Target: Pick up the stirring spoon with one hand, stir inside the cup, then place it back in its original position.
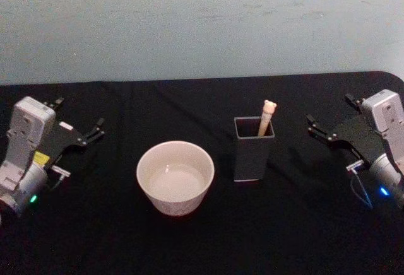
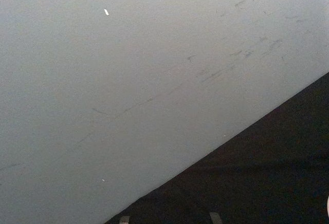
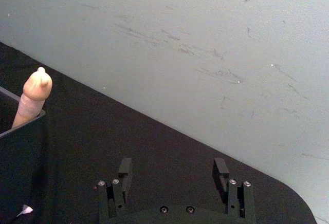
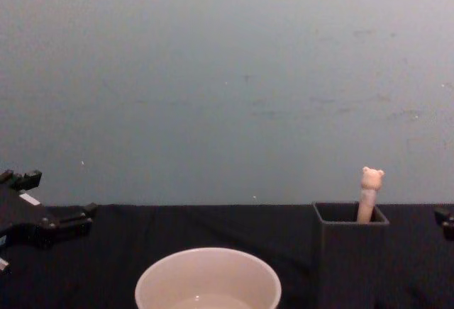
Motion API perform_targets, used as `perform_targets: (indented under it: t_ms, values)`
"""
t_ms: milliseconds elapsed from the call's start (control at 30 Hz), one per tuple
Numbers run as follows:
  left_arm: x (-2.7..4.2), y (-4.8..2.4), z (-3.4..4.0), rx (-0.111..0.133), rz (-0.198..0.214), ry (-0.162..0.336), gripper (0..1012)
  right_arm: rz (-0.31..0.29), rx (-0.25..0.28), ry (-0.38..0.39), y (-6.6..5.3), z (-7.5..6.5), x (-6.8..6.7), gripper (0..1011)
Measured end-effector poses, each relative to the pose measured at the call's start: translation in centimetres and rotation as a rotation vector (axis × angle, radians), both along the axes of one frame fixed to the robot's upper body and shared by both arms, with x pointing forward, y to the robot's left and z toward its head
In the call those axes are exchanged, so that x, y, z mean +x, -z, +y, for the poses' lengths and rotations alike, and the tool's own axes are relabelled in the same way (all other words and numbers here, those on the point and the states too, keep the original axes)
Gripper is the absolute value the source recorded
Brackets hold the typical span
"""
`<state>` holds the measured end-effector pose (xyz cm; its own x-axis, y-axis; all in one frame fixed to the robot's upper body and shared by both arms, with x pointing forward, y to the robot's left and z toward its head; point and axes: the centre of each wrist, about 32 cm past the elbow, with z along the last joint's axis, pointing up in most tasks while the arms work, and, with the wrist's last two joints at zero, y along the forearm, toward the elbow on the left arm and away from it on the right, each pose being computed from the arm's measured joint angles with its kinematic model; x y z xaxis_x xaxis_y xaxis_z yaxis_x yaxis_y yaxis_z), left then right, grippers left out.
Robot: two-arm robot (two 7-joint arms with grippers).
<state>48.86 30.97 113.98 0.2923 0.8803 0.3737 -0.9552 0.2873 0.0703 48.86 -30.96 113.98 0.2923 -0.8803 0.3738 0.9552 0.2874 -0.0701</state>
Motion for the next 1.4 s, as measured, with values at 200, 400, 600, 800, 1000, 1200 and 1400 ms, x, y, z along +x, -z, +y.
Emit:
perform_targets:
  t_ms: [200, 400, 600, 800, 1000, 1200, 1400]
  values:
    - [0.00, 0.00, 0.00, 0.000, 0.000, 0.000, 1001, 0.000, 0.000, 0.000, 0.00, 0.00, 0.00, 1002]
    - [0.00, 0.00, 0.00, 0.000, 0.000, 0.000, 1001, 0.000, 0.000, 0.000, 0.00, 0.00, 0.00, 1000]
    - [0.00, 0.00, 0.00, 0.000, 0.000, 0.000, 1001, 0.000, 0.000, 0.000, 0.00, 0.00, 0.00, 1002]
    - [0.00, 0.00, 0.00, 0.000, 0.000, 0.000, 1001, 0.000, 0.000, 0.000, 0.00, 0.00, 0.00, 1002]
    - [0.00, 0.00, 0.00, 0.000, 0.000, 0.000, 1001, 0.000, 0.000, 0.000, 0.00, 0.00, 0.00, 1002]
    - [0.00, 0.00, 0.00, 0.000, 0.000, 0.000, 1001, 0.000, 0.000, 0.000, 0.00, 0.00, 0.00, 1002]
    - [0.00, 0.00, 0.00, 0.000, 0.000, 0.000, 1001, 0.000, 0.000, 0.000, 0.00, 0.00, 0.00, 1002]
